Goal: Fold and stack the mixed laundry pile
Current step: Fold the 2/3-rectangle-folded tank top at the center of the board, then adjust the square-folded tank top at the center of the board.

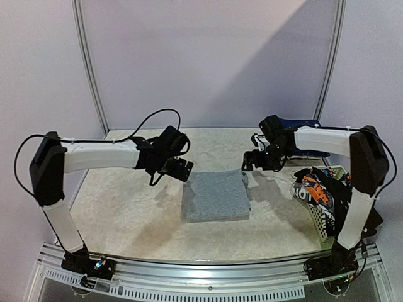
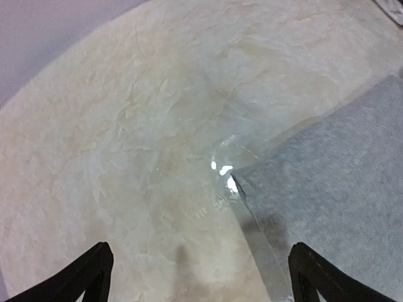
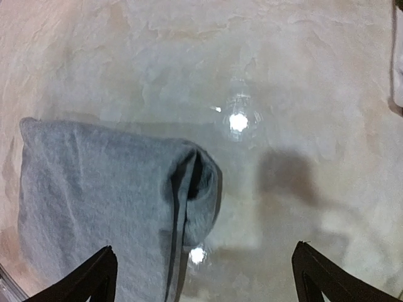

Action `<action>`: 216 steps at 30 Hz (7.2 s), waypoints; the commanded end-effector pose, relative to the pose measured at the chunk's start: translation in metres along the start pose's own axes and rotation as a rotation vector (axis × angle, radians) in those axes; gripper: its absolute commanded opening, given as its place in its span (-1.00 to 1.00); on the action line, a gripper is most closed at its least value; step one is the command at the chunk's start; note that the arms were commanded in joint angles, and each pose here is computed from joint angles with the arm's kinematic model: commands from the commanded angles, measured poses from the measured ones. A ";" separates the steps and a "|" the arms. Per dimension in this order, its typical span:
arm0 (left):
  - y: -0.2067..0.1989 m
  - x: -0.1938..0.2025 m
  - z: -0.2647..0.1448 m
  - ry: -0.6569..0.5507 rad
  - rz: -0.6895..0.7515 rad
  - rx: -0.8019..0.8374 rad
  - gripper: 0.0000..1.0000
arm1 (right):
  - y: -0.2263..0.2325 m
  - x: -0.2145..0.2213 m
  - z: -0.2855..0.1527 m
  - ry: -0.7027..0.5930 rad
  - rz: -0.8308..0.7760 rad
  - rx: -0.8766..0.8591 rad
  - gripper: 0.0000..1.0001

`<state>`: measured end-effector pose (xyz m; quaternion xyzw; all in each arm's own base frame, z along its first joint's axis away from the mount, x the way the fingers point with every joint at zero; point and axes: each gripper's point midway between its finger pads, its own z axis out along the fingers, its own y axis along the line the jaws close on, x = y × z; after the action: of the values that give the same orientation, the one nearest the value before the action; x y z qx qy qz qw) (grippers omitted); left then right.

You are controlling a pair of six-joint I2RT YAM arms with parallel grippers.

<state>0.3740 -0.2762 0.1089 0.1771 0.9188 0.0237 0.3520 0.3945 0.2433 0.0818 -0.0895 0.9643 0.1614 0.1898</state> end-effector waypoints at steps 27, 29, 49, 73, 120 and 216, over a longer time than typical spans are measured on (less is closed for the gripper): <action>-0.124 0.144 -0.073 -0.144 1.072 0.146 0.73 | 0.063 0.166 -0.012 -0.133 -1.200 0.273 0.98; -0.127 0.144 -0.067 -0.153 1.076 0.151 0.73 | 0.060 0.163 -0.005 -0.135 -1.220 0.305 0.97; -0.128 0.128 -0.010 -0.246 1.021 0.204 0.07 | 0.045 0.152 0.029 -0.107 -1.296 0.398 0.58; -0.115 0.081 -0.050 -0.397 0.862 0.259 -1.00 | 0.065 0.155 0.022 -0.026 -1.226 0.259 -1.00; -0.038 -0.177 -0.083 -0.553 0.745 0.100 -1.00 | 0.084 -0.121 -0.111 -0.362 -1.178 0.521 -1.00; -0.049 0.011 -0.002 -0.171 -0.011 0.494 -1.00 | 0.062 0.012 0.022 -0.066 -0.132 -0.274 -1.00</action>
<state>0.3474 -0.3223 0.0565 0.2646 0.8808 -0.2067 0.3339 0.3826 0.2992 0.0326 -0.1498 0.9337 0.2631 0.1911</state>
